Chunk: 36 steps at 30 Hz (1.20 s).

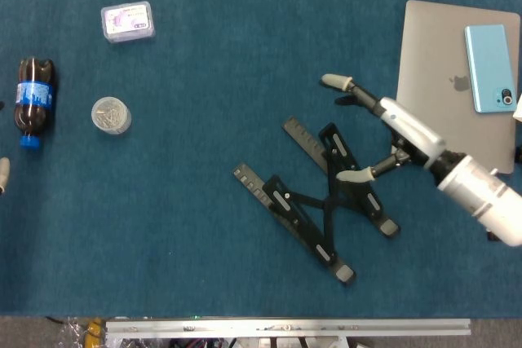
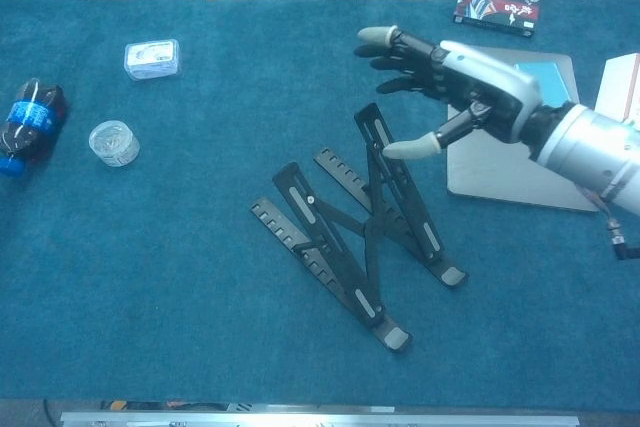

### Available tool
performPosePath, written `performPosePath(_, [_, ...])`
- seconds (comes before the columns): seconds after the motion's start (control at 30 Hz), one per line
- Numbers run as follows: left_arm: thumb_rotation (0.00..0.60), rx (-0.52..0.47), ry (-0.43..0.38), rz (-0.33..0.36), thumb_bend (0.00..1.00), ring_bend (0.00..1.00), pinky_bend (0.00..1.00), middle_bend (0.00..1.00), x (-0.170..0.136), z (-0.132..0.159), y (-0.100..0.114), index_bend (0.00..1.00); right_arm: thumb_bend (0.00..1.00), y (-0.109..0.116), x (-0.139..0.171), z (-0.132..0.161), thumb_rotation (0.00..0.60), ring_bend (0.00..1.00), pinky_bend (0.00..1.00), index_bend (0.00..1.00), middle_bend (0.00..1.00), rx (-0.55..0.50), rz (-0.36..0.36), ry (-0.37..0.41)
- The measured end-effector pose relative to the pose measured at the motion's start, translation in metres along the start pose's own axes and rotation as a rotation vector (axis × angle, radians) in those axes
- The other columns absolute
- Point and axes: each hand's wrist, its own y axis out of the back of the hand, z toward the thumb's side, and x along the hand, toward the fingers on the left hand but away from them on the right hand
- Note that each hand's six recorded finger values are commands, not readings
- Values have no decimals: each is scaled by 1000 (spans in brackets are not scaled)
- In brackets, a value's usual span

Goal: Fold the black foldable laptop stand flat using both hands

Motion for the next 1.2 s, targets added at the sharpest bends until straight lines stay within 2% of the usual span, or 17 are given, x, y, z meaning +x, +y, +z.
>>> performPosePath(0.1, [600,0,1,1,407,107,74,104,0,-1,0,132,14,-6,-6,-4,600,0,139,0,85,-19,16,-10])
performPosePath(0.27, [600,2,9,3,407,107,74,104,-2,-3,1,133,15,-16,-14,-9,600,33,223,4,143,-55,37,-19])
performPosePath(0.63, [600,6,12,5,407,107,74,104,-5,-4,2,133,37,-22,-12,-7,600,198,431,154,274,-113,59,-7])
performPosePath(0.9, [600,8,10,2,407,107,74,104,-5,-2,1,133,39,-13,6,-3,600,223,471,170,284,-113,43,7])
performPosePath(1.2, [600,13,1,0,407,107,74,104,-4,2,1,133,40,-10,35,4,600,223,472,170,284,-93,49,33])
